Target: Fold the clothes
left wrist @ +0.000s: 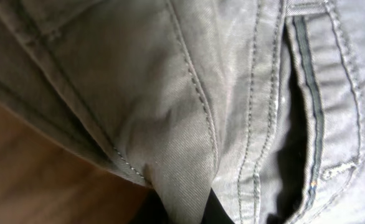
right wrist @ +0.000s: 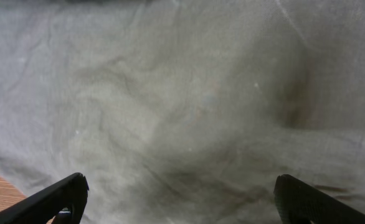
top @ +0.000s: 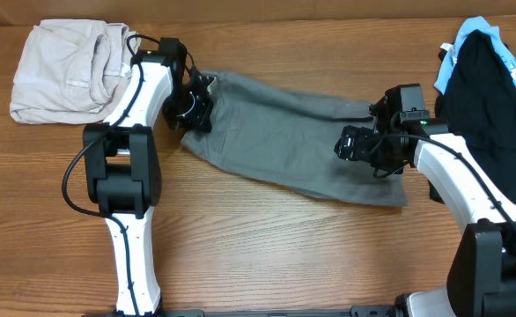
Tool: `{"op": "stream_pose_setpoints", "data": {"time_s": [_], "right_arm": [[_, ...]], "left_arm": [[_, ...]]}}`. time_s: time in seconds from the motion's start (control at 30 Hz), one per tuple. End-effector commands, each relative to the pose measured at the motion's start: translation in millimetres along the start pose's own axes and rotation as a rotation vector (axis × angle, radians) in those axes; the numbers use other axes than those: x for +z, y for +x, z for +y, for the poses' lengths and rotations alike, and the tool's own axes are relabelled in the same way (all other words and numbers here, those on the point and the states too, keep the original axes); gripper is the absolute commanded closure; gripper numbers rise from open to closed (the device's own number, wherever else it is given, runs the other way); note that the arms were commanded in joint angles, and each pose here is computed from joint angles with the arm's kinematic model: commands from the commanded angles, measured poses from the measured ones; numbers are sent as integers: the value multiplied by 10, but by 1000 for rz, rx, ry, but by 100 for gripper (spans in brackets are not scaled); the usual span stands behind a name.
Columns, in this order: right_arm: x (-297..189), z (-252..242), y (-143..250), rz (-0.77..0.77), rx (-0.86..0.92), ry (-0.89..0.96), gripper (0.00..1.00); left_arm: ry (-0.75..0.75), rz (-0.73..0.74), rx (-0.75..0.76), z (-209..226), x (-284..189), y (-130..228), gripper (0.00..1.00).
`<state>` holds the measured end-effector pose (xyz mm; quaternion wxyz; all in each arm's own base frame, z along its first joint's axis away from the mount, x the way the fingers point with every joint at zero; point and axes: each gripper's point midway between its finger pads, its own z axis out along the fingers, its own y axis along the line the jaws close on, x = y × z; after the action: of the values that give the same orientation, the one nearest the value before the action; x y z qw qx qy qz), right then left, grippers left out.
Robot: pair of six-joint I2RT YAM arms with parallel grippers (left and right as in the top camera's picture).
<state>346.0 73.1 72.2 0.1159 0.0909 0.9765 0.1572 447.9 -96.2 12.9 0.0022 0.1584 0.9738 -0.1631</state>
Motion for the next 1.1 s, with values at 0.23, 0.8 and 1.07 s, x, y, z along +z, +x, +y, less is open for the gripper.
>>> {"op": "stream_pose_setpoints", "data": {"time_s": [0.23,0.8,1.07], "right_arm": [[0,41,11,5,6,-28,15],[29,123,-164,-58,25,-65,82],[475,23,35,52,111,-43,96]], "left_arm": [[-185,-6,15,-28,-859,-89,96],[-291,-76,35,-145,-1609,-86,96],[-290,-72,77,-325,-1548,-127,96]]}}
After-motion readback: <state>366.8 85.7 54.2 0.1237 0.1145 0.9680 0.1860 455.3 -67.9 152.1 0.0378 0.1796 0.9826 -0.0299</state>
